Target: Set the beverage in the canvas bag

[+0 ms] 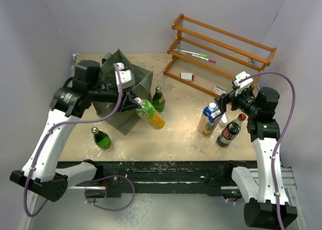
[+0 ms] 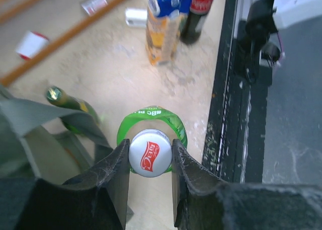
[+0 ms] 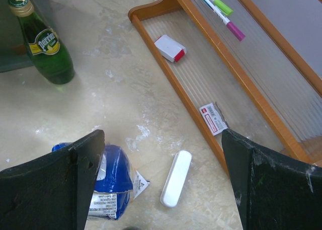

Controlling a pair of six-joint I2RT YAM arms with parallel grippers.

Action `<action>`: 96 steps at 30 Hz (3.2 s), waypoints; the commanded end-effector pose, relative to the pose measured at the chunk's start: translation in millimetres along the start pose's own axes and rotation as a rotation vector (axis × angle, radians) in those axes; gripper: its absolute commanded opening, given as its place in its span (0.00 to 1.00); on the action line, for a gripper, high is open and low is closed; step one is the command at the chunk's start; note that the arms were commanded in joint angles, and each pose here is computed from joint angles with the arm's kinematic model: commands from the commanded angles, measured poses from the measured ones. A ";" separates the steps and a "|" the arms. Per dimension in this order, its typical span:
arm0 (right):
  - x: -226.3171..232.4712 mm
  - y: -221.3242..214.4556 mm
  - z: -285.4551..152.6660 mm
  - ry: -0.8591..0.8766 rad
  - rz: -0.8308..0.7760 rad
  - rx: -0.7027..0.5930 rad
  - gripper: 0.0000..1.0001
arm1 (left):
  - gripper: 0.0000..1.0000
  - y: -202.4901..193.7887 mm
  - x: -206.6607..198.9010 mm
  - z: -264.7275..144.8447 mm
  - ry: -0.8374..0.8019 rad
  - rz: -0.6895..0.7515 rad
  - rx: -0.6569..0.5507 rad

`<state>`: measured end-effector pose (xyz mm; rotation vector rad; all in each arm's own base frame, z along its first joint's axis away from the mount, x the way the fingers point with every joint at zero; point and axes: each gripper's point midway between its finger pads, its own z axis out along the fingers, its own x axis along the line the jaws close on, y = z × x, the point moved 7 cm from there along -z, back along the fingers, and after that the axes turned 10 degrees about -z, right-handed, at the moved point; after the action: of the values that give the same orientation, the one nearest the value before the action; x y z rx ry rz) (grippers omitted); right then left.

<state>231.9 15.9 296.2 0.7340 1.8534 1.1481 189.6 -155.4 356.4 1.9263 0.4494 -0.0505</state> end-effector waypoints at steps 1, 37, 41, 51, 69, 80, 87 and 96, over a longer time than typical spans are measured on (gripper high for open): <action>-5.9 6.6 -1.2 -0.035 -0.033 -0.032 1.00 | 0.00 59.0 -40.0 -39.6 -0.055 0.148 -0.204; -8.7 6.6 -4.9 -0.075 -0.053 -0.030 1.00 | 0.00 138.5 65.8 -117.2 0.908 0.099 -0.391; -8.0 7.5 -6.0 -0.074 -0.055 -0.035 1.00 | 0.00 118.1 95.2 -96.6 0.915 0.075 -0.316; -5.5 10.0 -7.7 -0.062 -0.056 -0.049 1.00 | 0.00 79.7 156.6 -48.7 0.876 -0.031 -0.213; -5.2 10.4 -9.3 -0.069 -0.059 -0.053 1.00 | 0.00 22.3 212.4 -9.7 0.901 -0.053 -0.161; -5.4 9.6 -9.5 -0.075 -0.062 -0.052 1.00 | 0.28 -10.2 230.4 6.8 0.907 -0.113 -0.096; -5.2 9.9 -9.9 -0.075 -0.062 -0.053 1.00 | 0.48 -16.5 235.1 6.0 0.943 -0.150 -0.082; -4.9 10.1 -9.8 -0.073 -0.063 -0.055 1.00 | 0.87 -2.6 224.2 -2.1 0.934 -0.155 -0.108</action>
<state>226.2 11.7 300.9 0.7287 1.8016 1.1046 394.0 -90.3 263.5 1.8102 1.2294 0.7249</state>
